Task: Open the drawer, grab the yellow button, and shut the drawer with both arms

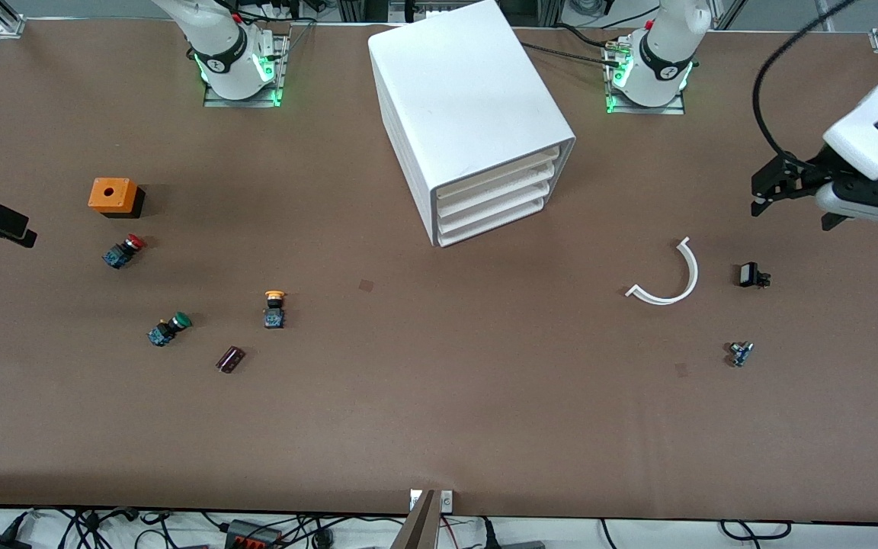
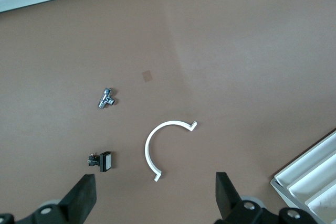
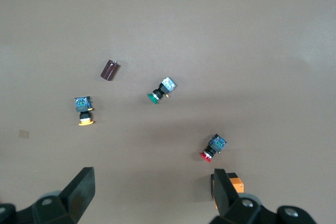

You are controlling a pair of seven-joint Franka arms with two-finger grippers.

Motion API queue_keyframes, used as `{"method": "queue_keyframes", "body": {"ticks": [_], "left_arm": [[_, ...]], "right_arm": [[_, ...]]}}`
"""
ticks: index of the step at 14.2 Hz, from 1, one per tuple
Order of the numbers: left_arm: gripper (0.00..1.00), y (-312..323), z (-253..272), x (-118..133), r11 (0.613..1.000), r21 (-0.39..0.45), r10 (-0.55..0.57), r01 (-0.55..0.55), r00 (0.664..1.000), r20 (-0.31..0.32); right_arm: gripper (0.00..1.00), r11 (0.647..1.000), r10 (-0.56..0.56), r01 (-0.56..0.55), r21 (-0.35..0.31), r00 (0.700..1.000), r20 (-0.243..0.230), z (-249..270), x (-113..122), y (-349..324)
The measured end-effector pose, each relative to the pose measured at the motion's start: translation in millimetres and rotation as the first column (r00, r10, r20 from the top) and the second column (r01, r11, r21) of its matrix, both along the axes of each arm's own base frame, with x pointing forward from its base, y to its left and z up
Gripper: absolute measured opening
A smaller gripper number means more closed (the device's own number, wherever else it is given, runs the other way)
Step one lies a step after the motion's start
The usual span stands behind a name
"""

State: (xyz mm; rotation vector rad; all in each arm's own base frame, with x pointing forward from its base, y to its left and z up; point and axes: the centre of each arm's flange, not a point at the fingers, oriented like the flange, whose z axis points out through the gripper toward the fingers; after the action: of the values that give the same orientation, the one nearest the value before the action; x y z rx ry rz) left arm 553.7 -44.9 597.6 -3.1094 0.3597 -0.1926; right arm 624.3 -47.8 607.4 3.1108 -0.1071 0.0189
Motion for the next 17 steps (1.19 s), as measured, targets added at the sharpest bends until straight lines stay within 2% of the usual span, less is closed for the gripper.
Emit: {"method": "queue_keyframes", "body": {"ticks": [3,9,17], "left_arm": [[1.0,-6.3,-6.4,-14.4,1.0,0.001,0.01,-0.01,0.999,-0.034],[1.0,3.3,-3.2,-10.0,0.999,0.002,0.035,-0.035,0.995,-0.089],[1.0,0.5,-3.3,-2.0,1.0,0.003,0.03,-0.03,0.994,-0.101]], "right_arm": [[1.0,1.0,0.001,-0.001,0.001,1.0,-0.012,-2.6,-4.3,-1.0],[1.0,1.0,0.005,-0.005,0.009,1.0,-0.026,-11.2,-40.1,1.9],[1.0,1.0,0.004,-0.004,0.009,1.0,-0.024,-13.8,-42.1,1.4]]}}
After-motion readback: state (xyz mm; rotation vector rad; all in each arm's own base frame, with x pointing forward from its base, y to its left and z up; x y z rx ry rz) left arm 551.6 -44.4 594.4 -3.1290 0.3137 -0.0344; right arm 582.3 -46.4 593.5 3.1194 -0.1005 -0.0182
